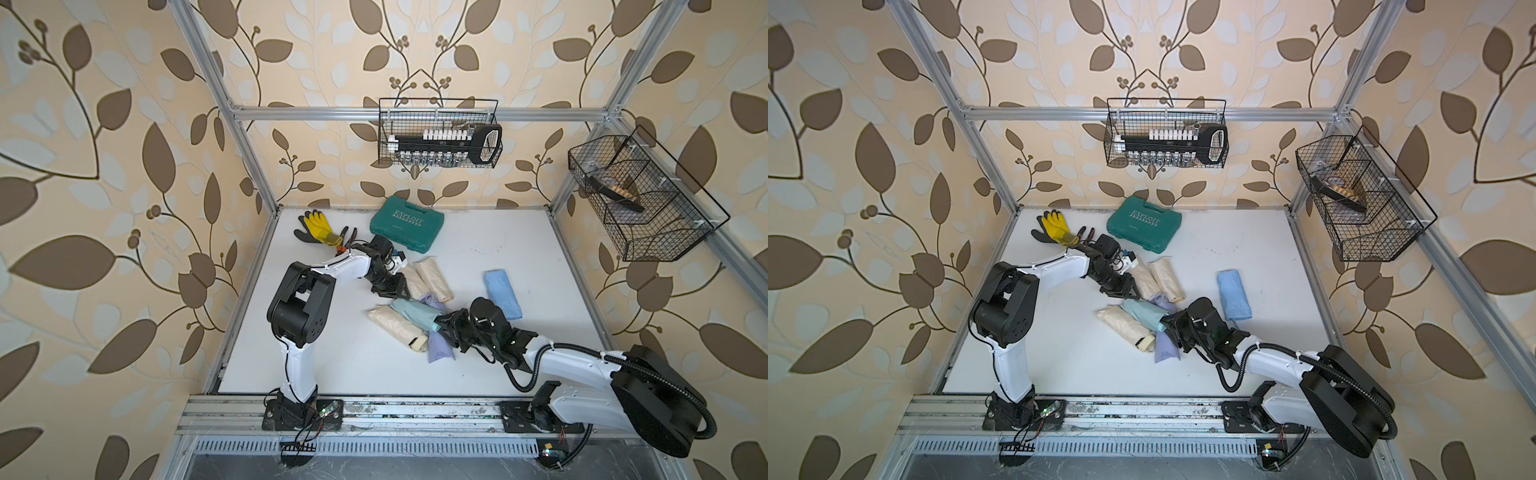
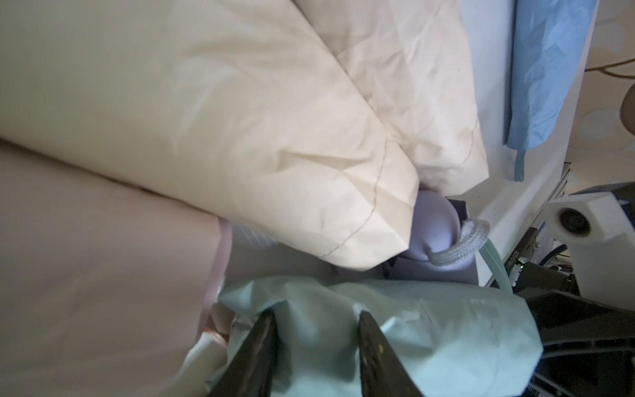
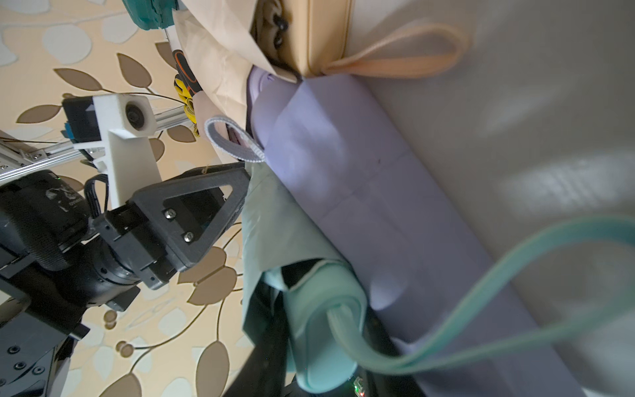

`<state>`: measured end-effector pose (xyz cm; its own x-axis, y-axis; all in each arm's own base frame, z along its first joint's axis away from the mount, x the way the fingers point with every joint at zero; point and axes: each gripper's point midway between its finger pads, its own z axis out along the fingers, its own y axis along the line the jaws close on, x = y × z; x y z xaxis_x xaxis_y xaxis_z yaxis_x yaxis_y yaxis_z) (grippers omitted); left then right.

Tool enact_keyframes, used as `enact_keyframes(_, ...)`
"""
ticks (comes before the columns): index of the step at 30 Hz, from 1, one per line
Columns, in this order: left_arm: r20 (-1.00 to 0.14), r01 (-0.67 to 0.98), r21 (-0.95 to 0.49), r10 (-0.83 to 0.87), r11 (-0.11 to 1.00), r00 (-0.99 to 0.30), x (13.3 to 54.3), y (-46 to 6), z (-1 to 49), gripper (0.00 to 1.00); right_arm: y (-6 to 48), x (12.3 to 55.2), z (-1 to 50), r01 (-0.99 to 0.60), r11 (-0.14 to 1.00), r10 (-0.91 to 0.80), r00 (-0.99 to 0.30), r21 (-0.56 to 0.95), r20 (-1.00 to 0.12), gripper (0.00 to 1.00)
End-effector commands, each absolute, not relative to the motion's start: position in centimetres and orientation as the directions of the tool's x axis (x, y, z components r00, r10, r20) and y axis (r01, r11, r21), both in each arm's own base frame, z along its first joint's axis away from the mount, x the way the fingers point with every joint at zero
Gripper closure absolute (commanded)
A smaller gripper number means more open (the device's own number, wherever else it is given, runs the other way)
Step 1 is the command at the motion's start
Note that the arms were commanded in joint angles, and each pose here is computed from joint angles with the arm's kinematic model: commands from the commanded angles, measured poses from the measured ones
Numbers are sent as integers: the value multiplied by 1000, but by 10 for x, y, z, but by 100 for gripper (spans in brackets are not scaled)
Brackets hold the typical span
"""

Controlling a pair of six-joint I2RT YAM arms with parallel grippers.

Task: Take umbrellas out of sleeves
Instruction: Pick up the umbrella from the center of the board, then take out the umbrella from the umbrella sleeve.

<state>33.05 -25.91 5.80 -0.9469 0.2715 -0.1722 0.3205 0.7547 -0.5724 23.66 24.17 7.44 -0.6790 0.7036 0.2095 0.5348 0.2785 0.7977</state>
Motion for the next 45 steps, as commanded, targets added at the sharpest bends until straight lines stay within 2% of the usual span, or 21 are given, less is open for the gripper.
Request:
enact_keyframes(1,-119,321,-643,324,695,-939,300,-273,66,64,251,255,92,470,256,706,-687,845,169,64)
enact_keyframes(7,-106,316,-659,332,682,-937,293,-273,65,68,263,265,102,427,258,684,-714,867,148,63)
enact_keyframes(11,-107,320,-655,335,685,-936,291,-271,65,69,265,266,103,429,259,679,-718,866,153,69)
enact_keyframes(14,-109,323,-648,335,690,-936,291,-270,66,69,263,262,103,437,268,678,-719,859,154,79)
enact_keyframes(17,-112,322,-638,330,699,-937,294,-268,67,67,262,256,107,439,287,664,-732,851,154,100)
enact_keyframes(21,-121,288,-648,277,705,-953,306,-261,79,47,243,259,119,429,297,654,-742,853,145,100)
enact_keyframes(25,-117,176,-738,133,652,-984,327,-245,113,31,221,262,148,350,324,605,-791,879,91,100)
enact_keyframes(28,-112,107,-812,26,573,-993,340,-234,142,29,199,263,166,312,341,582,-811,887,61,100)
enact_keyframes(31,-98,83,-856,-3,510,-995,338,-235,155,29,189,267,180,297,323,554,-829,899,75,100)
enact_keyframes(36,-52,36,-881,-20,472,-998,323,-234,145,29,192,264,200,255,356,479,-876,899,59,100)
enact_keyframes(41,34,-59,-919,-73,390,-997,320,-237,136,29,183,262,209,264,331,495,-866,906,71,100)
enact_keyframes(45,52,-80,-944,-96,319,-994,321,-240,141,32,178,265,216,272,298,512,-855,915,88,100)
